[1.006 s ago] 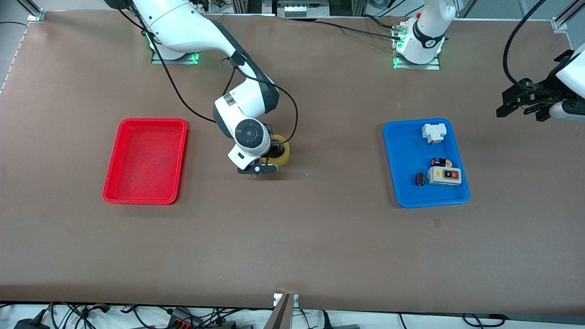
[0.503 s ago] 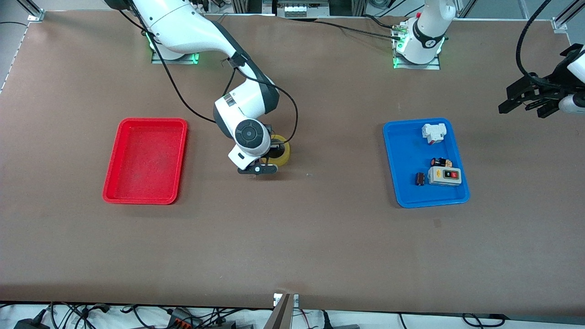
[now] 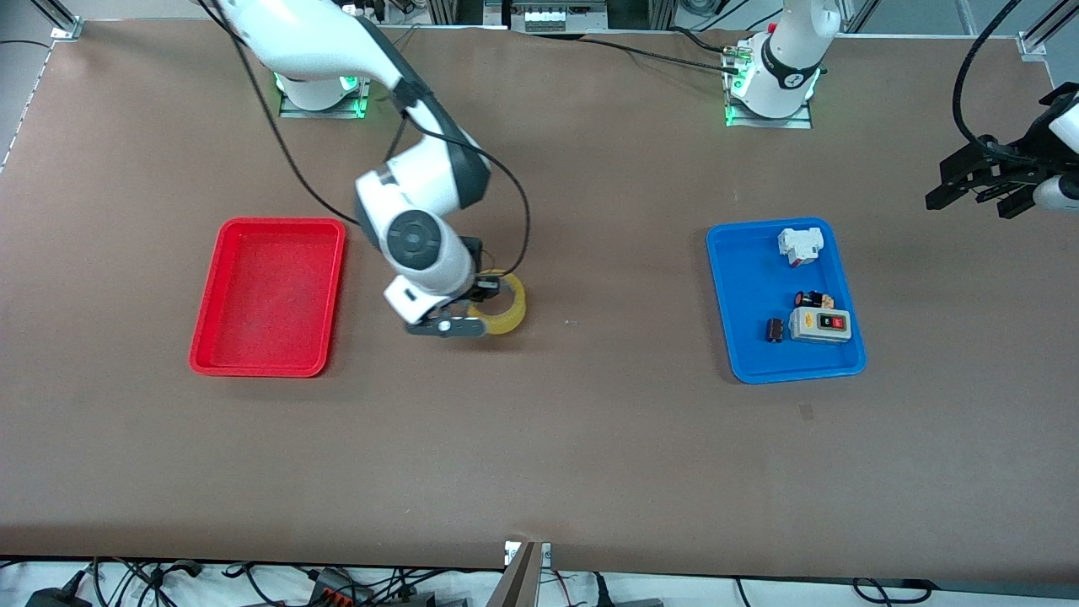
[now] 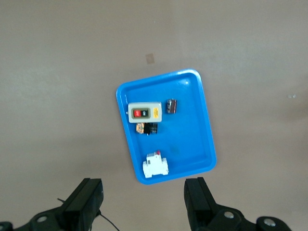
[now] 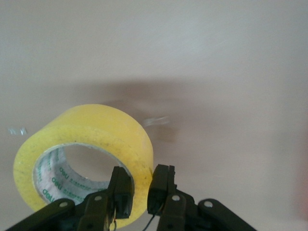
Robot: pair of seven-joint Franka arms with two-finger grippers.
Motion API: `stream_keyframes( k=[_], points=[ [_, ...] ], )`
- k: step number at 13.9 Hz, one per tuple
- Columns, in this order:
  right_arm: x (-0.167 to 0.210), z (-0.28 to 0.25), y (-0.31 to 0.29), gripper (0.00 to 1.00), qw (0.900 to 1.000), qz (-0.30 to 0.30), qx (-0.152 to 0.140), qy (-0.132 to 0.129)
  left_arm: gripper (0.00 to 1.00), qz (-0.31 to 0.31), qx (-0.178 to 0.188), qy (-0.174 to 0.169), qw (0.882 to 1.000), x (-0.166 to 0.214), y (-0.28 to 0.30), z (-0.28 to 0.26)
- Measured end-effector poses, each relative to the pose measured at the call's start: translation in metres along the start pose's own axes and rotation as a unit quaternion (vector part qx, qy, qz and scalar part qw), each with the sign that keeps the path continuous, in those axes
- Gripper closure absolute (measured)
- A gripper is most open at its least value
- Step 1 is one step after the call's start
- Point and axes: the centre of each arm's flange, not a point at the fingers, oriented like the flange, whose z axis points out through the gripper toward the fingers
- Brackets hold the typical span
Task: Place and move tape with both arms
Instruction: 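Carry the tape with the right gripper and lower it into the red tray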
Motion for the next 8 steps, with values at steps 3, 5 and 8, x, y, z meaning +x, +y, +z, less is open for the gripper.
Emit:
stream_keyframes(
  k=[3,5,8],
  points=[
    [0.046,-0.047,0.146,0.80,0.999,0.005,0.000,-0.034,0.00,0.002,-0.002,-0.019,1.000,-0.004,0.003,0.003],
    [0.067,-0.035,0.256,0.80,0.998,0.000,0.008,-0.056,0.00,-0.004,-0.002,-0.019,1.000,-0.005,0.003,0.002],
    [0.065,0.012,0.368,0.80,0.997,-0.014,0.005,-0.070,0.00,-0.013,-0.002,-0.019,1.000,-0.005,0.003,0.002]
  ],
)
